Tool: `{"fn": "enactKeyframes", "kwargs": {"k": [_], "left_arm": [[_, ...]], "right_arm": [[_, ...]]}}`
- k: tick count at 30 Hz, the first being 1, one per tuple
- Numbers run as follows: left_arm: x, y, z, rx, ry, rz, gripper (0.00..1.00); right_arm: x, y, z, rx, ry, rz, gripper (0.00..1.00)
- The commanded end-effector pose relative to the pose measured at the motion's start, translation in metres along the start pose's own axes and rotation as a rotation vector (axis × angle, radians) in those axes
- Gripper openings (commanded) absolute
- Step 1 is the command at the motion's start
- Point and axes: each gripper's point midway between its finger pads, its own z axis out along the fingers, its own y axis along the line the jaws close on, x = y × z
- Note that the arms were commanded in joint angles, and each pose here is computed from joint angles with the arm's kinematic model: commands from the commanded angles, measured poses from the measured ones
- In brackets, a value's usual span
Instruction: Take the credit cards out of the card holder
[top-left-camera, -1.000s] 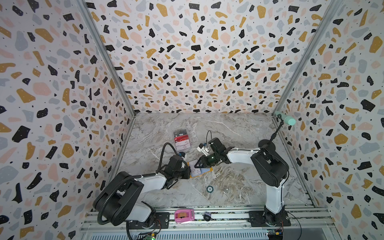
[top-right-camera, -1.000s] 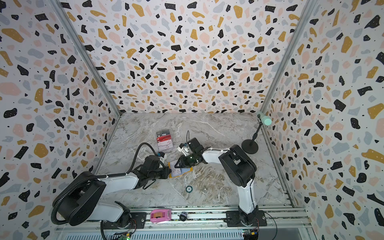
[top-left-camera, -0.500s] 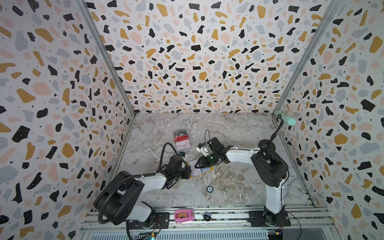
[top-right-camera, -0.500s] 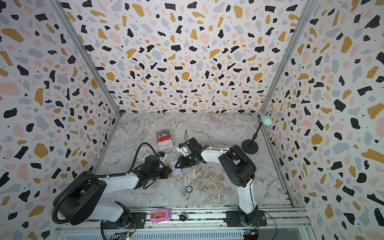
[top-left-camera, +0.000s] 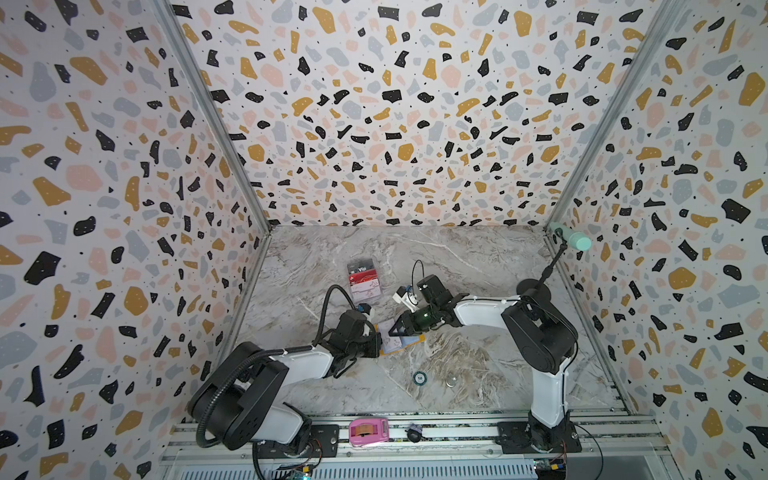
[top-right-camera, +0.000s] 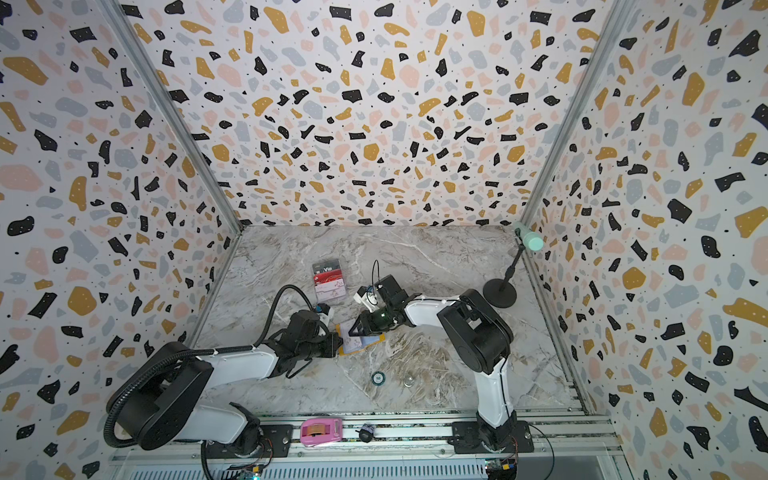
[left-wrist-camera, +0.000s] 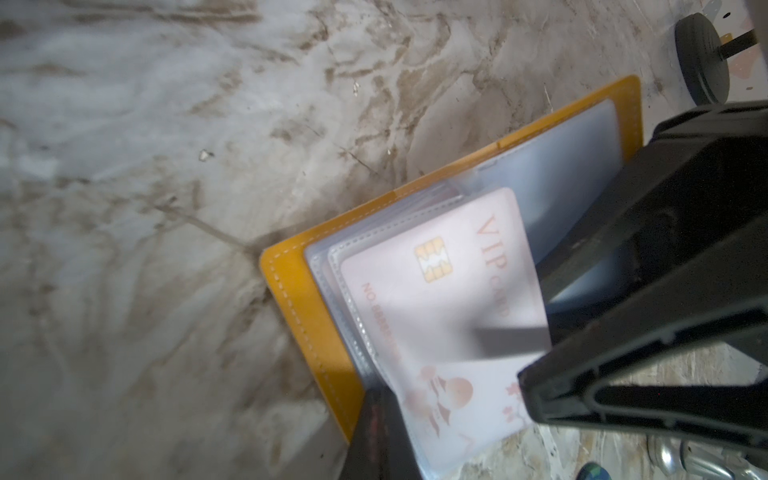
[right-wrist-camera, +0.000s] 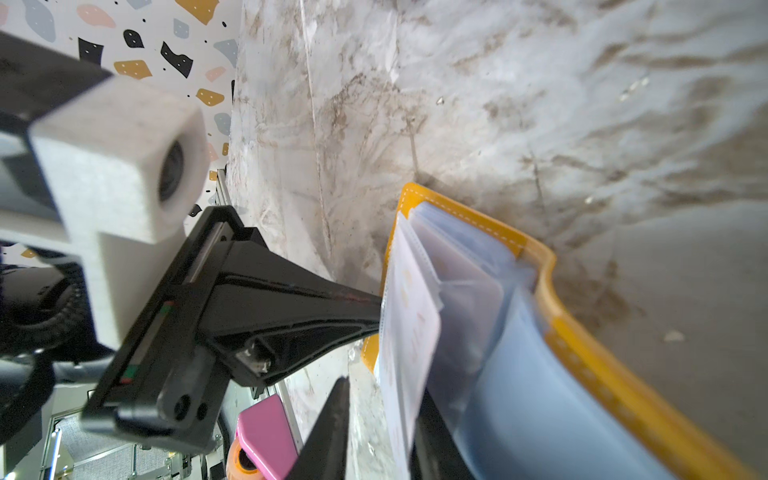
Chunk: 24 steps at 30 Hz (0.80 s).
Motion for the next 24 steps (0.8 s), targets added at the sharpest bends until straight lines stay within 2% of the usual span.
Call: {"fn": "enactKeyframes", "kwargs": {"k": [1,6,11,16,24], "left_arm": [[0.031,0.017,0.004,-0.064,0.113,-0.011,0.00],[0.032,0.018,0.004,-0.067,0.115,-0.010,0.00],[0.031,0.018,0.004,-0.067,0.116,-0.010,0.00],[0.032,0.019,0.005,-0.069,0.120,-0.010,0.00],[0.032,0.019,0.004,-0.070,0.119,-0.010,0.00]], "right_arm": [[0.010,0.011,0.009,-0.044,0.044,-0.037,0.27],[0.008,0.002,0.007,0.030,0.046,-0.047,0.29],[0.007,0.003,0.005,0.039,0.045,-0.058,0.29],[0.008,0.017,0.003,-0.066,0.036,-0.065,0.24],[0.007,0.021,-0.002,-0.138,0.023,-0.058,0.21]]}}
